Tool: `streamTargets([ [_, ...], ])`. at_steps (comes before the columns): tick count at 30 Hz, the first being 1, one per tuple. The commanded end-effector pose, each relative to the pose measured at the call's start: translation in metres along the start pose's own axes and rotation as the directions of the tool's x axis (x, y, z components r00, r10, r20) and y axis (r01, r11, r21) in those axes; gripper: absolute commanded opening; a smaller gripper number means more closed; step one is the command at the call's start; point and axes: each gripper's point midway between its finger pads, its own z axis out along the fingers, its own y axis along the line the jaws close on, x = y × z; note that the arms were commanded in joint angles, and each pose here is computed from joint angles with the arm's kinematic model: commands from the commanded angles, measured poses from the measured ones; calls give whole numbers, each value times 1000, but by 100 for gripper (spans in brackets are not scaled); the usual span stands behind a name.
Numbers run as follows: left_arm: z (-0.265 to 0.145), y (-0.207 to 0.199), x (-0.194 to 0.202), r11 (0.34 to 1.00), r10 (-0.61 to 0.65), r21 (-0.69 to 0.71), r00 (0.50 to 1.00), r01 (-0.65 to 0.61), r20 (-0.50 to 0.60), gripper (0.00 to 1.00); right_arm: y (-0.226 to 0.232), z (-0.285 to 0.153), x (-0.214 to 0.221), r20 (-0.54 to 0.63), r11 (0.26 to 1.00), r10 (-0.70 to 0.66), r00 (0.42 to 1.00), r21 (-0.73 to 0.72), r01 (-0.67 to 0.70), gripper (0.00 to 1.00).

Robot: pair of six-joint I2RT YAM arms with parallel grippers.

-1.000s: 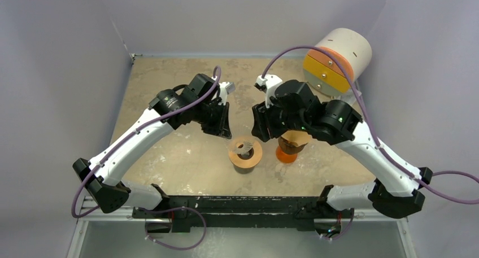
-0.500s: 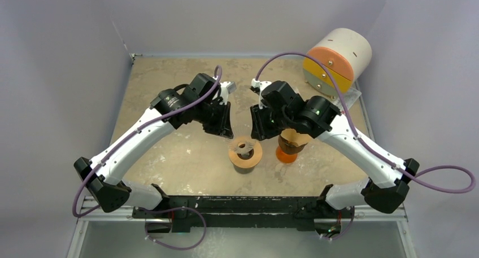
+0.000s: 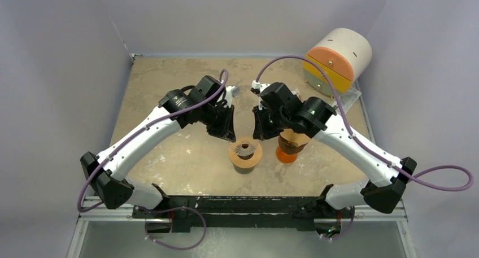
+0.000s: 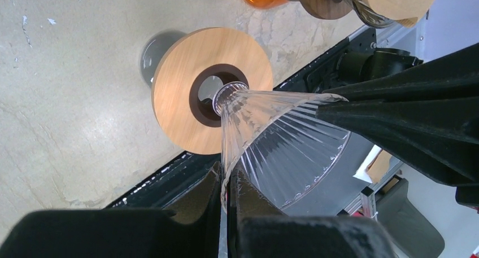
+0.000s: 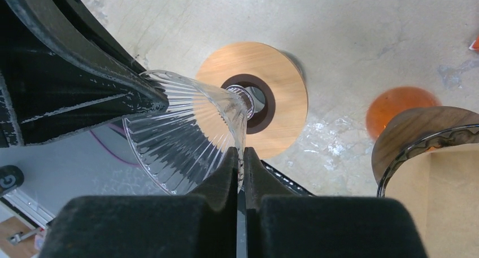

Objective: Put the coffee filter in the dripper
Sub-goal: Place the coffee dripper in the dripper holder.

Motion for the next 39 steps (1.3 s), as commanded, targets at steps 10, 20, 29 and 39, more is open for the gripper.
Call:
streamTargets([
  [10,17,-3,1,999,-9,39,1000,10,-21,0,-5,12,15,-47,1000,7,999,-14,-8,0],
  [20,28,5,4,1000,-16,11,999,16,-43,0,-13,23,24,-70,1000,14,997,2,-14,0],
  [29,37,14,9,1000,-22,-12,998,21,-63,0,-25,34,34,-98,999,28,995,30,-25,0],
  [39,48,25,15,999,-27,-42,996,23,-88,0,-39,49,51,-151,997,40,988,70,-30,0],
])
